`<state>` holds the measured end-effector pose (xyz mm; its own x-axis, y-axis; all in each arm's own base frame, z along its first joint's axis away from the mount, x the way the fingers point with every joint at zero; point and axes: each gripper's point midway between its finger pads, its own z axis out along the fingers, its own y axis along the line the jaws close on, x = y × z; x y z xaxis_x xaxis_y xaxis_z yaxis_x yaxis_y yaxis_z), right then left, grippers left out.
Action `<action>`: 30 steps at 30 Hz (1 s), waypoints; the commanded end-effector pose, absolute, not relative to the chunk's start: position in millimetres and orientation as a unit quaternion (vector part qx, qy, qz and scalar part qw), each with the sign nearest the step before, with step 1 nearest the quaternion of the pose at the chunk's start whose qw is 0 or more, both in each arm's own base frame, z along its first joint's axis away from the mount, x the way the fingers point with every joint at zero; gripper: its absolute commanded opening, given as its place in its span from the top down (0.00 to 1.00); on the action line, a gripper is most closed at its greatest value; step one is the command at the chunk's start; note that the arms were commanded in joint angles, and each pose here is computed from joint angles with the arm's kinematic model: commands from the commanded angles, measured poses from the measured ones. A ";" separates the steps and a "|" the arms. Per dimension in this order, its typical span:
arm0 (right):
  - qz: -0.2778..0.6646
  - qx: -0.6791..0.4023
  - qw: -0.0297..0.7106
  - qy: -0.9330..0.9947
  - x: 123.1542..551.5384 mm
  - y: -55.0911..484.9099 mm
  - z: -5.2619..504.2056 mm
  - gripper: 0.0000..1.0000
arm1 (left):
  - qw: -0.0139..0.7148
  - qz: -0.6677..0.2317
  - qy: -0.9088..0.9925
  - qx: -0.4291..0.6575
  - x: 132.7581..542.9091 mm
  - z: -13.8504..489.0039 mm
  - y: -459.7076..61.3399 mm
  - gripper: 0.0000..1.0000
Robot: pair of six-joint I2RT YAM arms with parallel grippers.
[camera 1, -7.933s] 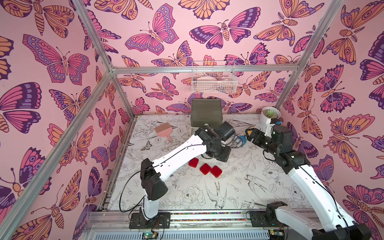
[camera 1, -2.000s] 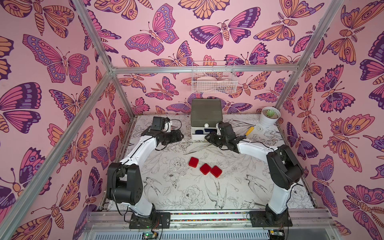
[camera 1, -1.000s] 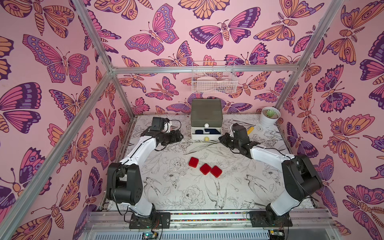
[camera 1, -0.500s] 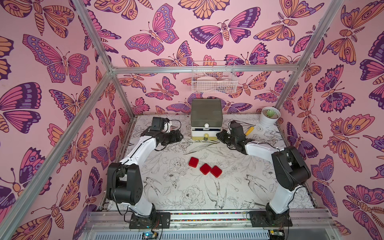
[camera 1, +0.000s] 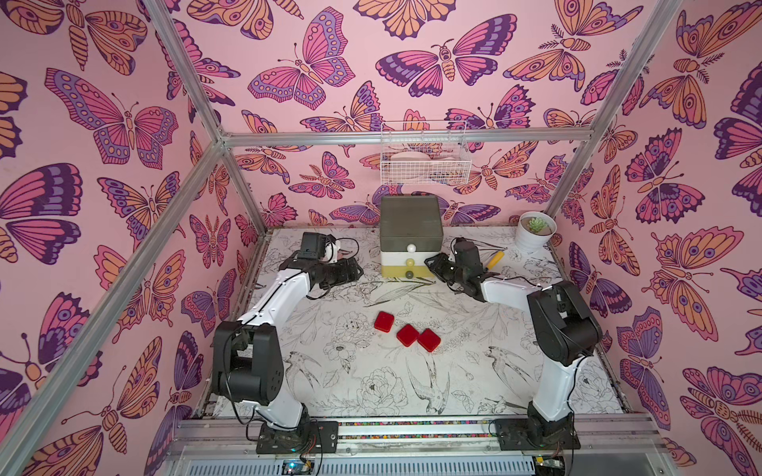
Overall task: Place the brooch boxes into the drawer by color
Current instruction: Close the drawer in the storage box, then open the drawer in the storage box.
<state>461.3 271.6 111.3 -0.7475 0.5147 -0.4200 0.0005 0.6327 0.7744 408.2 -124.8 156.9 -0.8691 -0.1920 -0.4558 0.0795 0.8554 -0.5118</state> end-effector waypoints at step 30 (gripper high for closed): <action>0.504 0.223 0.273 0.788 448.2 328.8 62.1 0.44 | 0.237 -0.269 0.933 -0.030 404.2 141.6 -124.3 0.16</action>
